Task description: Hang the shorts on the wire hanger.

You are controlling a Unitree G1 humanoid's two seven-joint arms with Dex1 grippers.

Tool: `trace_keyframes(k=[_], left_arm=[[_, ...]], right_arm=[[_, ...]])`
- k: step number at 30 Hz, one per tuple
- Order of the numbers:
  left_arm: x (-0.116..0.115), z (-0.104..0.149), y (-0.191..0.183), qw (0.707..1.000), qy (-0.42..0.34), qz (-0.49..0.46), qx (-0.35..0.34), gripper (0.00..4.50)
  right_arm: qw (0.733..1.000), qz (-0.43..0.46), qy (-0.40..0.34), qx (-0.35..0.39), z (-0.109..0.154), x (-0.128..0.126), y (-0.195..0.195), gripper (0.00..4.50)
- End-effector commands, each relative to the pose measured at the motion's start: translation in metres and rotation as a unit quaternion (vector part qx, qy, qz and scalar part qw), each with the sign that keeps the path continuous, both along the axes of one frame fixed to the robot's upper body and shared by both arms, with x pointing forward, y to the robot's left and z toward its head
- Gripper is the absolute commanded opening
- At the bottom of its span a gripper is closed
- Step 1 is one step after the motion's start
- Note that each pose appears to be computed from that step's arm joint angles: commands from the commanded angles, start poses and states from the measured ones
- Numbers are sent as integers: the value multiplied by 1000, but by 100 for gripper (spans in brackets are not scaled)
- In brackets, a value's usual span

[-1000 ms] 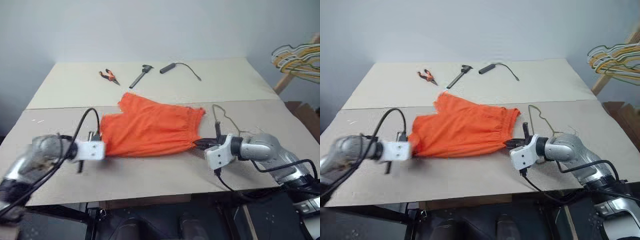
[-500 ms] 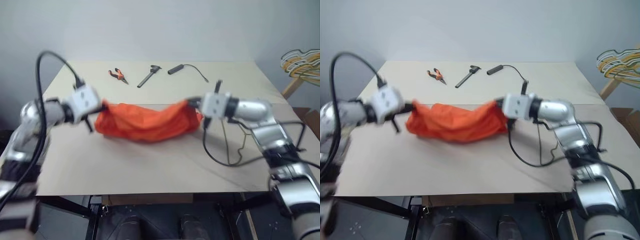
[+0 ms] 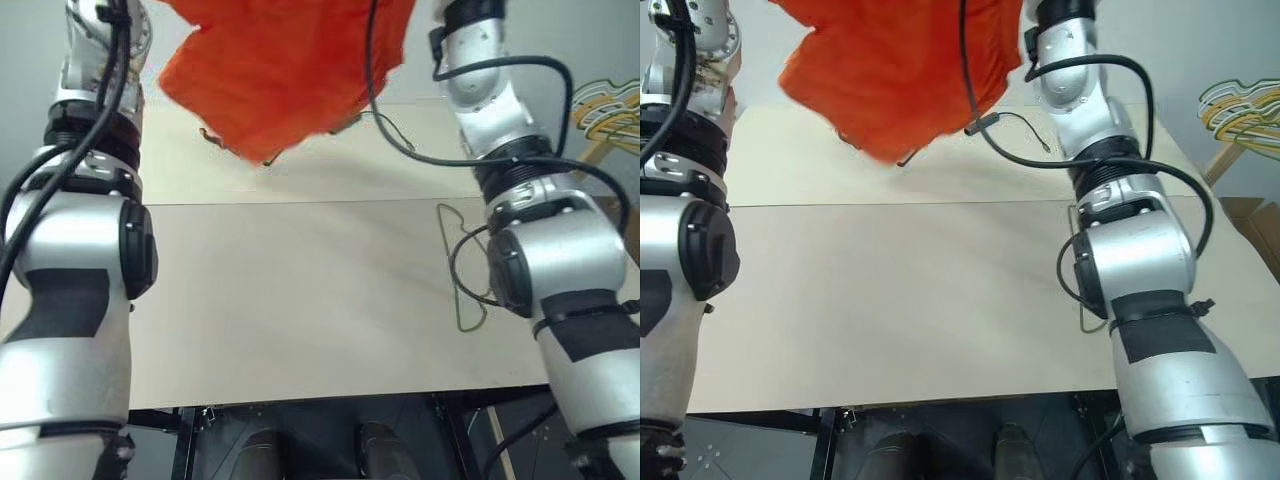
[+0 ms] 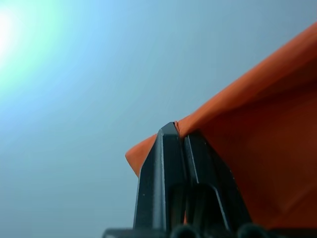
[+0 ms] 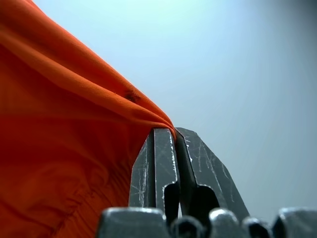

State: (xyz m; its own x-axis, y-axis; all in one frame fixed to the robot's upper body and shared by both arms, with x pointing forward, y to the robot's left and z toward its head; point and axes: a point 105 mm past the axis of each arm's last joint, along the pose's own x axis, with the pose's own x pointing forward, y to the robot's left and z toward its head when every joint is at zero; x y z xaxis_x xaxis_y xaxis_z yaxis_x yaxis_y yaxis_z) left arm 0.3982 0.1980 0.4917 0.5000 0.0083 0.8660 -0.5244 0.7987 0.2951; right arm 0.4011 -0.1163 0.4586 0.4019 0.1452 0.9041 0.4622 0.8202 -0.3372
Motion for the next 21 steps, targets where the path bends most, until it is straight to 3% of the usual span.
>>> trace_keyframes(k=[1,4,6,10,14,16,17,21], left_arm=[[-2,-23,5,998,1,-40,45,3],[9,-83,-11,980,80,-134,125,3],[2,-131,-21,955,139,-197,173,3],[-49,-227,-34,867,308,-320,226,3],[-99,-274,-31,785,441,-367,234,3],[-122,-292,-26,732,510,-376,249,3],[-136,-303,-21,691,559,-378,260,3],[-175,-327,-9,574,661,-386,291,3]], right_arm=[[998,-28,41,-35,-36,14,-29,0],[979,-6,144,-144,-104,30,-34,0],[952,23,205,-227,-152,30,-36,0],[866,117,309,-376,-244,5,-36,0],[789,193,364,-456,-294,-25,-35,0],[751,230,383,-487,-315,-42,-35,0],[730,240,396,-502,-325,-48,-37,0],[690,254,427,-526,-342,-59,-43,0]])
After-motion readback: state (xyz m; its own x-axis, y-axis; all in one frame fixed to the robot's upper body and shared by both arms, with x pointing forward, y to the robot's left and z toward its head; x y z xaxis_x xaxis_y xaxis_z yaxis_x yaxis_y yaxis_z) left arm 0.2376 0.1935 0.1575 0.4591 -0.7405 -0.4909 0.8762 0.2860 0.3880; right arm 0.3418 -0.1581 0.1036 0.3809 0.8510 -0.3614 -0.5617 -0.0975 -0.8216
